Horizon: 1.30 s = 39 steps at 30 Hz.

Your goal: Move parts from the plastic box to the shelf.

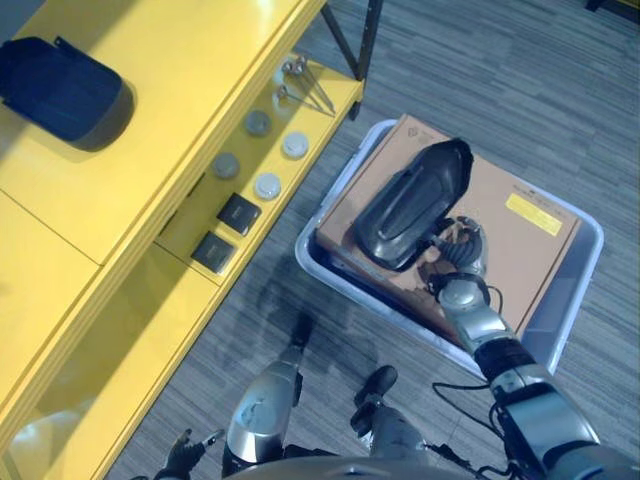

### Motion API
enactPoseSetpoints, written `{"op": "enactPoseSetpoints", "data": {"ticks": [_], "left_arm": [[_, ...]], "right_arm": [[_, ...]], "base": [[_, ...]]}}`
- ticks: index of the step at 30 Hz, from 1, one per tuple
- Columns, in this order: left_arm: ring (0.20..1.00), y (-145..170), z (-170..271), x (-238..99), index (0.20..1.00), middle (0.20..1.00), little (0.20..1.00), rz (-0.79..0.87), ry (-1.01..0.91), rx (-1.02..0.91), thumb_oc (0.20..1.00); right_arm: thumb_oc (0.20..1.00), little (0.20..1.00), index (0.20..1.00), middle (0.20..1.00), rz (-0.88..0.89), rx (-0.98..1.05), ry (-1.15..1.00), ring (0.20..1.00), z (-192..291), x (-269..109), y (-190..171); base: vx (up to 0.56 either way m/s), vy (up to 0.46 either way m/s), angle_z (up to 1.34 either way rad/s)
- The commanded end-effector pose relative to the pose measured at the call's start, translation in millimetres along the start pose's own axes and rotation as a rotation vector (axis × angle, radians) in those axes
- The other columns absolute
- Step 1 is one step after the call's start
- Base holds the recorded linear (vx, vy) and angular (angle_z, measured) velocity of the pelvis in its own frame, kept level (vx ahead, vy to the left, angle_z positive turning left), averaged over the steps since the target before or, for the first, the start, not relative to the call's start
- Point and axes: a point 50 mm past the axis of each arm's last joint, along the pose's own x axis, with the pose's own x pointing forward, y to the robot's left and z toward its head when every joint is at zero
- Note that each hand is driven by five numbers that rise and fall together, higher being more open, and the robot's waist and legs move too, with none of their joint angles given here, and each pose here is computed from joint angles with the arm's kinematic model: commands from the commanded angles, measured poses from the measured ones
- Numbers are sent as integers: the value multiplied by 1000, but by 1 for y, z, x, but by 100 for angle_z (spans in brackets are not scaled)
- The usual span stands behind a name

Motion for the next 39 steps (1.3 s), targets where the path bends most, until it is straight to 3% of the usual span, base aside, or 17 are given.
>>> {"op": "enactPoseSetpoints", "data": {"ticks": [1, 13, 19, 27, 35, 39], "left_arm": [[1000, 5, -10, -1, 1000, 1000, 1000, 13, 36, 54, 1000], [1000, 2, -3, 0, 1000, 1000, 1000, 13, 7, 74, 1000], [1000, 6, -2, -2, 1000, 1000, 1000, 44, -32, 29, 1000], [1000, 15, 10, -2, 1000, 1000, 1000, 70, -126, -58, 1000], [1000, 16, 38, -4, 1000, 1000, 1000, 52, -262, -147, 1000], [1000, 28, 101, -13, 1000, 1000, 1000, -36, -496, -199, 1000]], "right_arm": [[200, 200, 200, 200, 209, -38, 71, 200, -26, -34, 41], [200, 200, 200, 200, 90, 42, 80, 200, -27, -26, 22], [200, 200, 200, 200, -93, 222, -8, 200, -4, -11, -12], [200, 200, 200, 200, -193, 339, -109, 200, 16, -7, -52], [200, 200, 200, 200, -161, 337, -87, 200, 6, -18, -57], [200, 200, 200, 200, -142, 324, -85, 200, 1, -28, -53]], "base": [[-61, 20, -6], [-2, -1, 1], [31, -28, 1], [88, -51, 2], [88, -61, -14], [72, -84, -16]]}}
